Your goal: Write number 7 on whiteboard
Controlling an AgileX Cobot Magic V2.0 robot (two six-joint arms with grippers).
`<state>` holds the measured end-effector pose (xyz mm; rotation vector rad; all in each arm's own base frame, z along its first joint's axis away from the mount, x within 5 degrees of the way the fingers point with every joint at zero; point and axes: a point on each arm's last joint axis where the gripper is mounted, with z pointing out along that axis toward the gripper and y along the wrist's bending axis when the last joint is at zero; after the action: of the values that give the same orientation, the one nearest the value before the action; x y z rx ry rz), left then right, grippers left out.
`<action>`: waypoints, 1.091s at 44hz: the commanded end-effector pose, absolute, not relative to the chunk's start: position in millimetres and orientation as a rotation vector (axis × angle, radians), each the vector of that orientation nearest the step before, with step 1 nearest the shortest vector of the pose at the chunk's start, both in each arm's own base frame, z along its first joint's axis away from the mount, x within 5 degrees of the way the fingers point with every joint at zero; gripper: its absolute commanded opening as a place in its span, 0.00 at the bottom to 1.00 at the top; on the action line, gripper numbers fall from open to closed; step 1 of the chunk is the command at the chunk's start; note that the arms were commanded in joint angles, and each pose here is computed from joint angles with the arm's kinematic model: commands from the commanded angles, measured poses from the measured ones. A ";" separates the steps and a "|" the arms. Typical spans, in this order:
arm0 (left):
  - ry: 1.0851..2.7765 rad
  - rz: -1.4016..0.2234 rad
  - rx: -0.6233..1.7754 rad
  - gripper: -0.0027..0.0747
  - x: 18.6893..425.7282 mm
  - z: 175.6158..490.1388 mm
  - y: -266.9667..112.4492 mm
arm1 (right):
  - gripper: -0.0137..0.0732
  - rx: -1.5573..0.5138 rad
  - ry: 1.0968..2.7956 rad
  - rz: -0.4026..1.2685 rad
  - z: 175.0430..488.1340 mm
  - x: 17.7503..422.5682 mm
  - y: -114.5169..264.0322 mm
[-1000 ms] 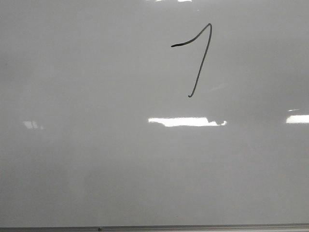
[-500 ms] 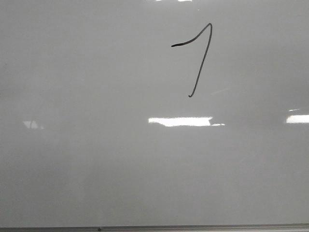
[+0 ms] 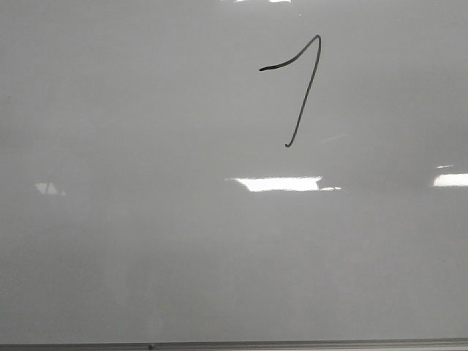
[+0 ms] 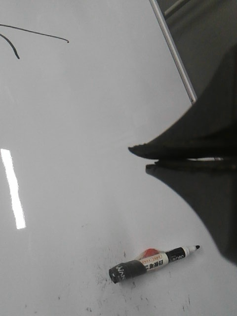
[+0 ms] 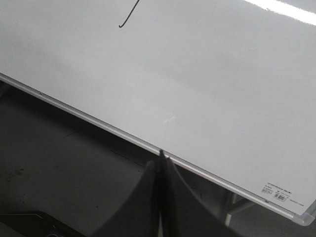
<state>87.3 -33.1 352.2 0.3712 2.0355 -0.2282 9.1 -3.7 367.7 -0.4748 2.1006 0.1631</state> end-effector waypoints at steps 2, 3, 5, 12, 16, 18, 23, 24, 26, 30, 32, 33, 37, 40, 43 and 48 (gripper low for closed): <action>1.941 -0.252 0.360 0.01 88.2 366.2 -34.6 | 0.08 -0.452 2.027 0.155 379.7 12.0 -3.8; 1.941 -0.252 0.360 0.01 88.2 366.2 -34.6 | 0.08 -0.452 2.027 0.155 379.7 12.0 -3.8; 1.941 -0.252 0.360 0.01 88.2 366.2 -34.6 | 0.08 -0.452 2.027 0.155 379.7 12.0 -3.8; 1.941 -0.252 0.360 0.01 88.2 366.2 -34.6 | 0.08 -0.452 2.027 0.155 379.7 12.0 -3.8; 1.903 -0.258 0.338 0.01 79.9 364.4 -30.8 | 0.08 -0.452 2.027 0.155 379.7 12.0 -3.8; 1.876 -0.236 0.319 0.01 76.4 362.9 -27.3 | 0.08 -0.452 2.027 0.155 379.7 12.0 -3.8; 1.791 -0.150 0.251 0.01 64.9 348.4 -16.2 | 0.08 -0.452 2.027 0.155 379.7 12.0 -3.8; 1.764 -0.136 0.236 0.01 63.2 344.9 -14.5 | 0.08 -0.452 2.027 0.155 379.7 12.0 -3.8; 1.718 -0.103 0.199 0.01 59.7 333.3 -11.0 | 0.08 -0.452 2.027 0.155 379.7 12.0 -3.8; 1.641 -0.060 0.147 0.01 54.2 304.1 -6.8 | 0.08 -0.452 2.027 0.155 379.7 12.0 -3.8; 1.608 -0.044 0.126 0.01 52.5 291.4 -5.4 | 0.08 -0.452 2.027 0.155 379.7 12.0 -3.8; 1.601 -0.038 0.119 0.01 51.6 281.7 -4.9 | 0.08 -0.452 2.027 0.155 379.7 12.0 -3.8; 1.551 -0.016 0.093 0.01 50.4 254.8 -3.4 | 0.08 -0.452 2.027 0.155 379.7 12.0 -3.8; 1.497 -0.009 0.084 0.01 51.0 238.6 -3.1 | 0.08 -0.452 2.027 0.155 379.7 12.0 -3.8; 1.440 -0.009 0.080 0.01 51.6 228.4 -3.1 | 0.08 -0.452 2.027 0.155 379.7 12.0 -3.8; 1.404 -0.010 0.079 0.01 54.4 213.6 -3.4 | 0.08 -0.452 2.027 0.155 379.7 12.0 -3.8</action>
<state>56.1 -3.4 202.3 0.0921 1.5815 -0.0064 9.1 -3.7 367.7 -0.4748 2.1006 0.1631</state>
